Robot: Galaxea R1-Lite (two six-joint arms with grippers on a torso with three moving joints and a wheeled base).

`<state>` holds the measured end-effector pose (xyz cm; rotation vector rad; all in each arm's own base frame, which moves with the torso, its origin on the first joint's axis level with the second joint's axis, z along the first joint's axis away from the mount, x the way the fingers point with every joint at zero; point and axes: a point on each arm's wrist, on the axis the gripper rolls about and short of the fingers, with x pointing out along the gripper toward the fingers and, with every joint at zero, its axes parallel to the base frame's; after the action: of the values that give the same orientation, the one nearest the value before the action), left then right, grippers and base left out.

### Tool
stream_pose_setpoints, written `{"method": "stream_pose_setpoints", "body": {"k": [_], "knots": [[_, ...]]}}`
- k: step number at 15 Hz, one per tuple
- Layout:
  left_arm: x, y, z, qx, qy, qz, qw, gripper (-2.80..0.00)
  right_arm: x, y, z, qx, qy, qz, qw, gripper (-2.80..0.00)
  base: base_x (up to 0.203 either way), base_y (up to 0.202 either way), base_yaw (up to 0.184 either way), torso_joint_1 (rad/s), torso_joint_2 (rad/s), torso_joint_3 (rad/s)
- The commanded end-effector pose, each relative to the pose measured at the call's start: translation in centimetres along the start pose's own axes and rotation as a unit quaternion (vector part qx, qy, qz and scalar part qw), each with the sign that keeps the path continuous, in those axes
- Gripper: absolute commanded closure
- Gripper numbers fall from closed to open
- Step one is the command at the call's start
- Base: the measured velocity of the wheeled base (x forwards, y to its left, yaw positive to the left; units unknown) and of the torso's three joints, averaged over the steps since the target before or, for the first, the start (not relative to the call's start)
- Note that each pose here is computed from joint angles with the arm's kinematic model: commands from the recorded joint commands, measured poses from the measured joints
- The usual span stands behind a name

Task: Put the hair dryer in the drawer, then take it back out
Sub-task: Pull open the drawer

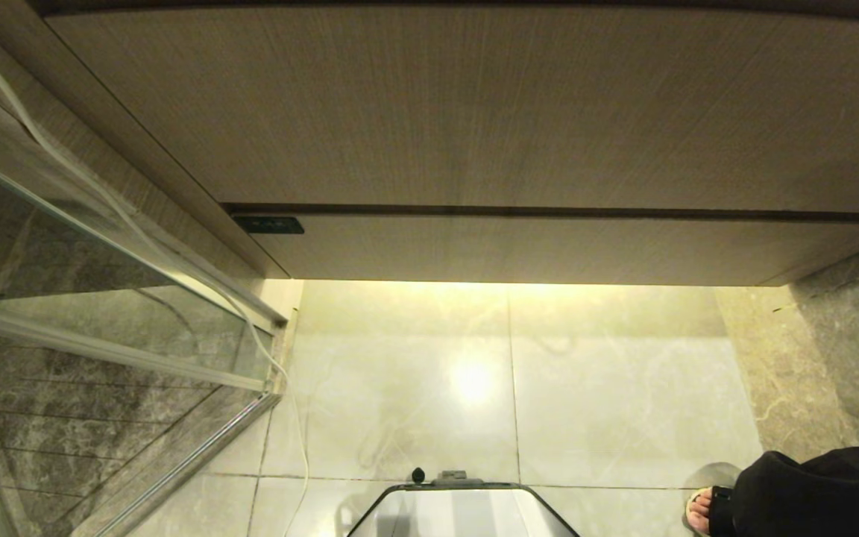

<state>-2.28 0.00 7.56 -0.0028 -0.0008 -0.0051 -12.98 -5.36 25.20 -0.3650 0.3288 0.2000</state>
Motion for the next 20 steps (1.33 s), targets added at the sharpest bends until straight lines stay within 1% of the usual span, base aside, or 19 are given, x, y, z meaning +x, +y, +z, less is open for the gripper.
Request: {"method": "stream_pose_setpoints", "body": {"k": [1,3,4,6,8,9,10,11,12,13,14,15,16,18,19,20], "knots": [[0.0,0.0,0.0,-0.001,0.000,0.000,1.0000,0.00,0.0,0.1,-0.2,-0.002,0.015,0.011,1.000,0.00,0.000,0.000,0.000,0.000,0.00,0.000],[0.0,0.0,0.0,-0.001,0.000,0.000,1.0000,0.00,-0.2,0.1,-0.2,-0.004,0.013,0.018,1.000,0.00,0.000,0.000,0.000,0.000,0.00,0.000],[0.0,0.0,0.0,-0.001,0.000,0.000,1.0000,0.00,-0.1,0.1,0.0,0.000,0.009,0.035,0.999,0.00,0.000,0.000,0.000,0.000,0.00,0.000],[0.0,0.0,0.0,0.000,0.000,0.000,1.0000,0.00,0.1,0.4,0.4,0.000,-0.002,0.102,0.995,0.00,0.000,0.000,0.000,0.000,0.00,0.000],[0.0,0.0,0.0,0.000,0.000,0.000,1.0000,0.00,0.7,0.5,1.4,-0.005,-0.012,0.176,0.984,0.00,0.000,0.000,0.000,0.000,0.00,0.000],[0.0,0.0,0.0,-0.001,0.000,0.000,1.0000,0.00,1.3,0.6,2.2,-0.014,-0.018,0.222,0.975,0.00,0.000,0.000,0.000,0.000,0.00,0.000],[0.0,0.0,0.0,0.000,0.000,0.000,1.0000,0.00,1.8,0.7,2.9,-0.037,-0.030,0.276,0.960,0.00,0.000,0.000,0.000,0.000,0.00,0.000],[0.0,0.0,0.0,0.000,0.000,0.000,1.0000,0.00,2.3,0.9,3.5,-0.076,-0.046,0.328,0.941,0.00,0.000,0.000,0.000,0.000,0.00,0.000],[0.0,0.0,0.0,-0.001,0.000,0.000,1.0000,0.00,3.0,1.1,4.1,-0.118,-0.060,0.368,0.920,0.00,0.000,0.000,0.000,0.000,0.00,0.000],[0.0,0.0,0.0,0.000,0.000,0.000,1.0000,0.00,4.2,1.4,4.7,-0.152,-0.063,0.405,0.899,0.00,0.000,0.000,0.000,0.000,0.00,0.000],[0.0,0.0,0.0,0.000,0.000,0.000,1.0000,0.00,5.5,1.6,5.1,-0.172,-0.057,0.430,0.885,0.00,0.000,0.000,0.000,0.000,0.00,0.000],[0.0,0.0,0.0,0.000,0.000,0.000,1.0000,0.00,6.8,1.8,5.5,-0.181,-0.048,0.444,0.876,-2.80,0.000,0.000,0.000,0.000,0.00,0.000],[0.0,0.0,0.0,-0.001,0.000,0.000,1.0000,0.00,8.2,1.9,6.2,-0.185,-0.038,0.451,0.872,-2.80,0.000,0.000,0.000,0.000,0.00,0.000],[0.0,0.0,0.0,0.000,0.000,0.000,1.0000,0.00,11.5,2.3,7.7,-0.198,-0.033,0.457,0.866,-2.80,0.000,0.000,0.000,0.000,0.00,0.000],[0.0,0.0,0.0,-0.001,0.000,0.000,1.0000,0.00,13.1,2.4,8.3,-0.214,-0.027,0.446,0.869,-2.80,0.000,0.000,0.000,0.000,0.00,0.000],[0.0,0.0,0.0,0.000,0.000,0.000,1.0000,0.00,14.7,2.5,9.0,-0.232,-0.007,0.415,0.879,-2.80,0.000,0.000,0.000,0.000,0.00,0.000]]}}
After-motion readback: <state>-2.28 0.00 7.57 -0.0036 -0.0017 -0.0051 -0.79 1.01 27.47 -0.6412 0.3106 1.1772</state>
